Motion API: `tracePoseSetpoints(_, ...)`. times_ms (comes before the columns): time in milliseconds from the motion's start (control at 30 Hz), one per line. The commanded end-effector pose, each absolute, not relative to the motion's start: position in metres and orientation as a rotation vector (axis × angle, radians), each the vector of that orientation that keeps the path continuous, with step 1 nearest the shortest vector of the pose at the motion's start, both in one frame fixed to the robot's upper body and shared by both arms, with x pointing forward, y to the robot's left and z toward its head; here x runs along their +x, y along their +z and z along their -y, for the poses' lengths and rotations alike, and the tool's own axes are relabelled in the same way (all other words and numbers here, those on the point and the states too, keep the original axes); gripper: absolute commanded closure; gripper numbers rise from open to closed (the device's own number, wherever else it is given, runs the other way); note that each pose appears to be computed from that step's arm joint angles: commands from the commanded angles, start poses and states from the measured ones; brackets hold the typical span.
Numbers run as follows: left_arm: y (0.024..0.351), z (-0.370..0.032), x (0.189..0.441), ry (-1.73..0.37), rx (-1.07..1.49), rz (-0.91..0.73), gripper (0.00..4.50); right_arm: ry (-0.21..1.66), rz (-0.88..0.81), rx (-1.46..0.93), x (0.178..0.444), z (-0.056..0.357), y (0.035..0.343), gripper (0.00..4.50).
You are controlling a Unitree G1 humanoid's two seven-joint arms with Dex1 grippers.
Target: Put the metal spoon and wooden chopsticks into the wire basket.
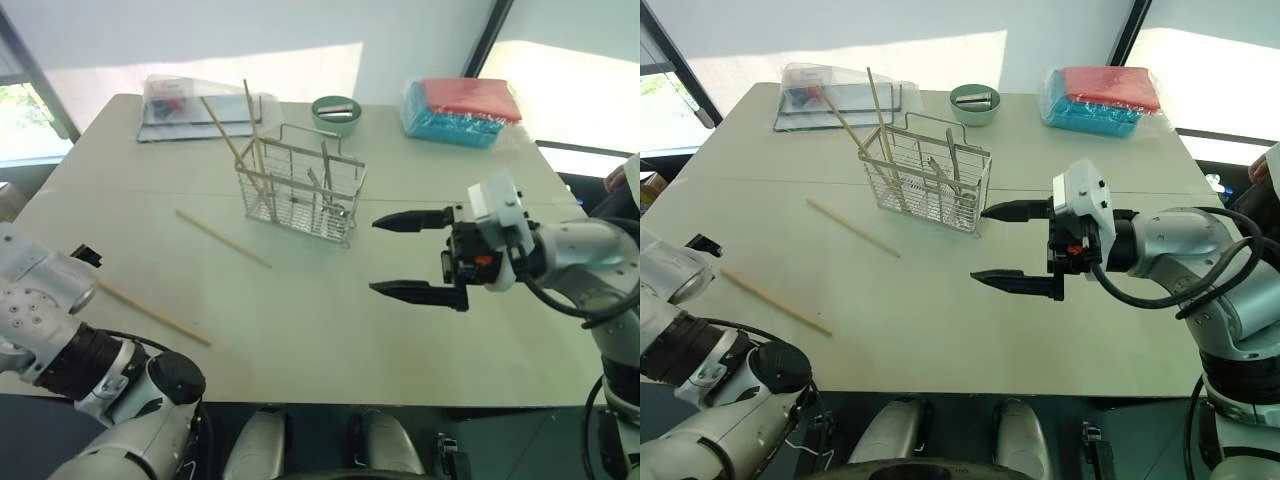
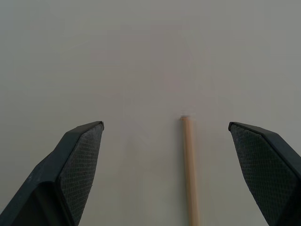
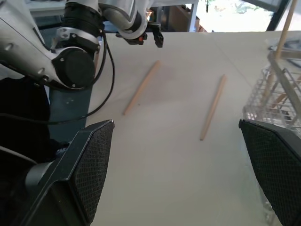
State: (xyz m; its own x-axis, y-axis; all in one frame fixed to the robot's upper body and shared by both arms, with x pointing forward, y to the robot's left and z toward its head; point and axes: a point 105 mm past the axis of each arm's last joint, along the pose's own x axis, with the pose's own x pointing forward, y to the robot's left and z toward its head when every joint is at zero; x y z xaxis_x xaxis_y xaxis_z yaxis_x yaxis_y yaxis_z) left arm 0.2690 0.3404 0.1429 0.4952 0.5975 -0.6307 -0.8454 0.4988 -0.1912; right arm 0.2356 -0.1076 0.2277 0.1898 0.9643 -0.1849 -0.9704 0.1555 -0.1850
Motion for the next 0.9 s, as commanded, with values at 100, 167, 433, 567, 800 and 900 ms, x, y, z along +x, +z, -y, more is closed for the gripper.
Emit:
tracePoseSetpoints(100, 0.138, -0.344, 0.282, 0.849, -0.476, -0.614, 0.0, 1.388, -0.013, -0.3, 0.221, 0.108, 0.231, 0.1)
tracePoseSetpoints(167, 0.135, -0.346, 0.285, 0.839, -0.464, -0.649, 0.0, 1.369, -0.007, -0.291, 0.221, 0.108, 0.232, 0.1)
tracePoseSetpoints(433, 0.119, -0.346, 0.293, 0.818, -0.439, -0.768, 0.0, 1.326, -0.009, -0.281, 0.217, 0.111, 0.229, 0.1)
tracePoseSetpoints(567, 0.111, -0.346, 0.294, 0.827, -0.442, -0.812, 0.86, 1.302, 0.004, -0.27, 0.218, 0.111, 0.23, 0.02)
tracePoseSetpoints(800, 0.11, -0.338, 0.303, 0.796, -0.495, -0.825, 4.47, 1.279, 0.014, -0.25, 0.219, 0.111, 0.232, 0.02)
tracePoseSetpoints(900, 0.11, -0.338, 0.304, 0.804, -0.507, -0.823, 4.47, 1.269, 0.017, -0.243, 0.221, 0.112, 0.234, 0.02)
